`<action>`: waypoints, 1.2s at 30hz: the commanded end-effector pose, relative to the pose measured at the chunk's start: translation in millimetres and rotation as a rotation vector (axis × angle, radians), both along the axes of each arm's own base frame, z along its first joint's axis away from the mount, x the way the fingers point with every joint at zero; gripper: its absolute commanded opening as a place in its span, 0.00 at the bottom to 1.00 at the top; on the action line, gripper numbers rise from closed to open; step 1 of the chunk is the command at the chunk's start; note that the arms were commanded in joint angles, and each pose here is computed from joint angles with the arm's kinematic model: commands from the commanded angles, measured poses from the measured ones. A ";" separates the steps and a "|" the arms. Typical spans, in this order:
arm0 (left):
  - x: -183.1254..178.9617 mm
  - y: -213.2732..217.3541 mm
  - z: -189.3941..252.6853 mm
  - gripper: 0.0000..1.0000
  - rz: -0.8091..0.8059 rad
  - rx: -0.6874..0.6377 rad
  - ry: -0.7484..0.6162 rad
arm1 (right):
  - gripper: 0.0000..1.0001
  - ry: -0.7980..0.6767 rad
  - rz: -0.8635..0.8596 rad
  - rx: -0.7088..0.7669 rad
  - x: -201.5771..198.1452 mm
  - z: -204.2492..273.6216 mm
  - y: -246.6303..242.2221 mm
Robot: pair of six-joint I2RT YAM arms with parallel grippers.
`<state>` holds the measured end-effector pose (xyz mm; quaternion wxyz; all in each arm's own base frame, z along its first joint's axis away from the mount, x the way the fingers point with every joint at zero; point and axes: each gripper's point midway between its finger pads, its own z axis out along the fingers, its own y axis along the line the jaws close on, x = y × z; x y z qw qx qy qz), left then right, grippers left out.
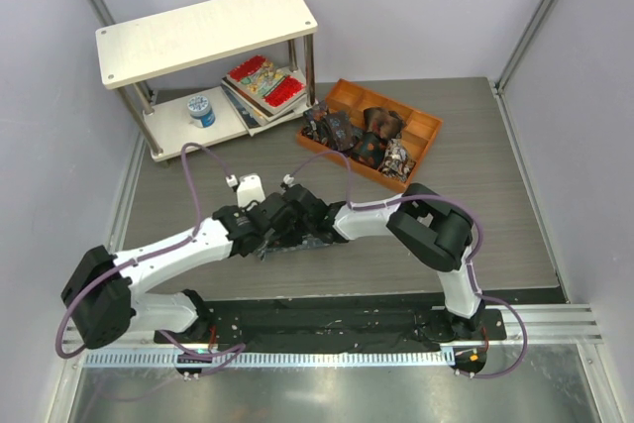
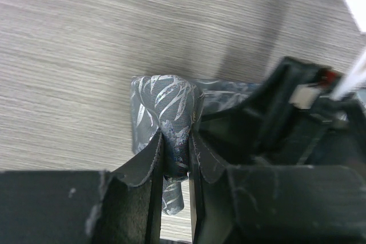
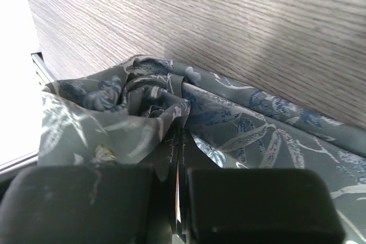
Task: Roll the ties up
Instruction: Roll the tie at the center of the board.
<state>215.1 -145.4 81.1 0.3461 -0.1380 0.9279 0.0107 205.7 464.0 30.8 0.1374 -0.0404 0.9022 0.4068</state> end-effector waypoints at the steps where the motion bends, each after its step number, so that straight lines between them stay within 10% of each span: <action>1: 8.0 -15.9 9.5 0.00 0.011 0.003 -0.018 | 0.01 -0.041 0.027 0.106 5.5 28.4 19.5; 25: 19.9 -42.8 -31.6 0.01 -0.030 0.171 0.050 | 0.01 0.016 -0.133 0.044 16.3 37.3 -70.3; 36: 28.4 -68.1 -8.1 0.67 -0.114 0.153 0.035 | 0.04 -0.012 -0.179 0.010 2.6 50.4 -105.6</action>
